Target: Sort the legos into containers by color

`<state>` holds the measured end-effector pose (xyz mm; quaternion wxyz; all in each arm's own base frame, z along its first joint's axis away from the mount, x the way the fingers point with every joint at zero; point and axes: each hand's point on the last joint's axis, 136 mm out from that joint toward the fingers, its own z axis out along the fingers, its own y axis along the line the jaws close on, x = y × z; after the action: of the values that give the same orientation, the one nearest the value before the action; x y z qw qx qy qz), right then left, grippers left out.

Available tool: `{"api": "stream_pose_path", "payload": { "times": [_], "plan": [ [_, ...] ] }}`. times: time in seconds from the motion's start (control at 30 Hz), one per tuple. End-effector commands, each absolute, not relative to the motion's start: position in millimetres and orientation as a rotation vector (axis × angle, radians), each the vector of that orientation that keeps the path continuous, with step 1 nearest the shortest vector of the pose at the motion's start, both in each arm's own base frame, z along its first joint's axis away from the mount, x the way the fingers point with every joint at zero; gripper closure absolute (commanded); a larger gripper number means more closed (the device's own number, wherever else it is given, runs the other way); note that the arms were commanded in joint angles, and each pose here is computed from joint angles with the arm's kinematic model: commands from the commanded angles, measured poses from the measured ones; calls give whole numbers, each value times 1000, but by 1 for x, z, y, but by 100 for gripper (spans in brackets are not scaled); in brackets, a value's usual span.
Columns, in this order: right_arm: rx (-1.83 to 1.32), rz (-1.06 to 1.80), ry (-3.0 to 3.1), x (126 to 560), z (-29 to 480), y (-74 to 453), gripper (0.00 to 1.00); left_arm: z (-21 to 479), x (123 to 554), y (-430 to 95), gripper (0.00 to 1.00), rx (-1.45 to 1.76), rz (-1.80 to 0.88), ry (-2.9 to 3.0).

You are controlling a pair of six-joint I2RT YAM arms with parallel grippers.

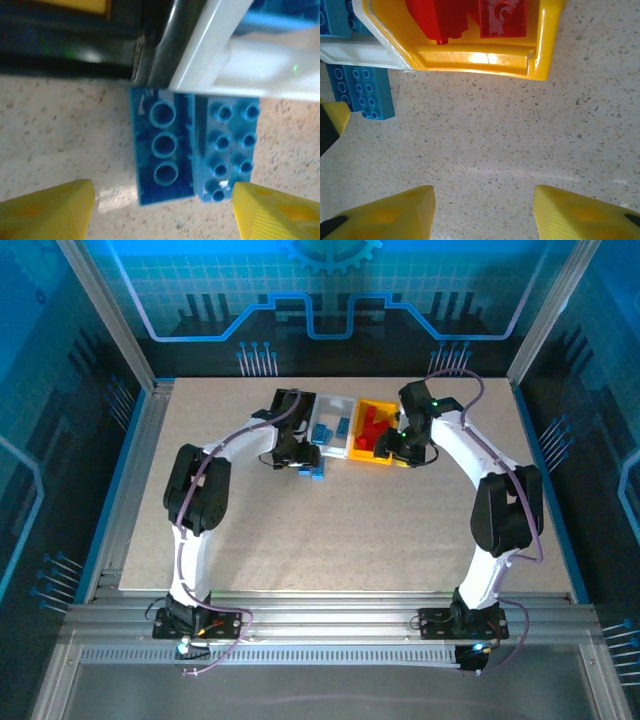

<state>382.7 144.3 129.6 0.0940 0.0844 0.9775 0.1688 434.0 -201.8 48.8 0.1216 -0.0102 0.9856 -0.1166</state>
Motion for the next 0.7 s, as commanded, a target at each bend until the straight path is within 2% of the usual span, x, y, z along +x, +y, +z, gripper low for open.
{"api": "stream_pose_path", "payload": {
  "times": [0.0, 0.27, 0.67],
  "plan": [
    [236, 543, 2886, 382, 138, 140, 44, 46, 441, -206, 33, -40, -309, 2879],
    [255, 557, 2895, 381, 133, 134, 44, 32, 442, -202, 43, -58, -249, 2916],
    [300, 575, 2895, 376, 127, 132, 44, 26, 434, -190, 69, -44, -181, 2937]
  ]
}}
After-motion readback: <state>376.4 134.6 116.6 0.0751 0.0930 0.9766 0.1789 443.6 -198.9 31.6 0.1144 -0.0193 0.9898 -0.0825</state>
